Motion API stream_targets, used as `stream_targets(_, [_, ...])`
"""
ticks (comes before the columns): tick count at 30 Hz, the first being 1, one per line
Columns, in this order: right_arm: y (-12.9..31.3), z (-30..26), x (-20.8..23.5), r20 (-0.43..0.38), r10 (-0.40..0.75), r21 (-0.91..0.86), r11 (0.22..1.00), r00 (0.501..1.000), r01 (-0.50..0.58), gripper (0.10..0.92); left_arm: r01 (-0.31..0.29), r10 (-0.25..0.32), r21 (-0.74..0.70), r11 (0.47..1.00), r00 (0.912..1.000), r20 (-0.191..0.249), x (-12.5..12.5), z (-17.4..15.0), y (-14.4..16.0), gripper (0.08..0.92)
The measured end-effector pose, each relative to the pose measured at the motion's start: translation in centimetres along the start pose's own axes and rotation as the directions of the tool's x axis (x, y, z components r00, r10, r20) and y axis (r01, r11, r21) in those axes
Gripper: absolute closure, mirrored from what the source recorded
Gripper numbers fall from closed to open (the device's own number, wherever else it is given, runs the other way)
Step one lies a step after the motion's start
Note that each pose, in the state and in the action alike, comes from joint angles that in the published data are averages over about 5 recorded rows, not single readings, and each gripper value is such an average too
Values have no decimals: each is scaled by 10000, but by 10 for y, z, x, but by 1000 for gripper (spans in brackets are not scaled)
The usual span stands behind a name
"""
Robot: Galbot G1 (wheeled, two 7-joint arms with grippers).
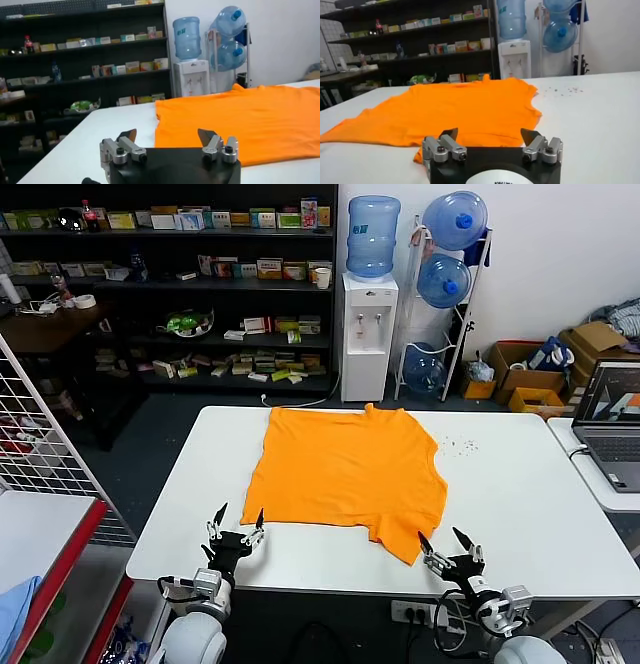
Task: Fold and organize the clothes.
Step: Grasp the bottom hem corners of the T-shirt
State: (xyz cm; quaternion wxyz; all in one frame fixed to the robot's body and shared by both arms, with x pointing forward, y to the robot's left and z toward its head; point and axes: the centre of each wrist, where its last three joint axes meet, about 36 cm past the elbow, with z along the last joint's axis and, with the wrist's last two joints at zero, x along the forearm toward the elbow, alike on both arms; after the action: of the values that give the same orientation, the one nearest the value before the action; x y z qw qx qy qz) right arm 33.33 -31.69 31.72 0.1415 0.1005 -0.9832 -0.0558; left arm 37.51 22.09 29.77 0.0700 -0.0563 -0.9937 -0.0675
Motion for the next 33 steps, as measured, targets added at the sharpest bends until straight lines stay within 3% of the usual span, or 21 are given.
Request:
stream_targets(6, [3, 5, -5, -236, 121, -139, 9998, 9996, -125, 200, -178, 175, -197, 9996, 9998, -129, -1, -1, 2, 177])
stream_targets(16, [12, 15, -19, -787, 189, -403, 9989, 9967, -221, 200, -482, 467, -118, 9988, 9935, -1037, -6, -4, 3, 177])
stream_targets(27, [27, 17, -36, -1064, -17, -642, 9979, 9943, -52, 201, -350, 433, 478, 9982, 9816, -1858, -20, -4, 7, 177])
stream_targets(30, [31, 17, -38, -1098, -68, -684, 9977, 9939, -7, 245, -261, 375, 601, 9979, 9794, -1985, -24, -4, 8, 178])
stream_targets(33, [33, 18, -39, -1134, -98, -711, 9975, 9935, 18, 338, -168, 318, 726, 9972, 9772, -2099, -28, -4, 9, 223])
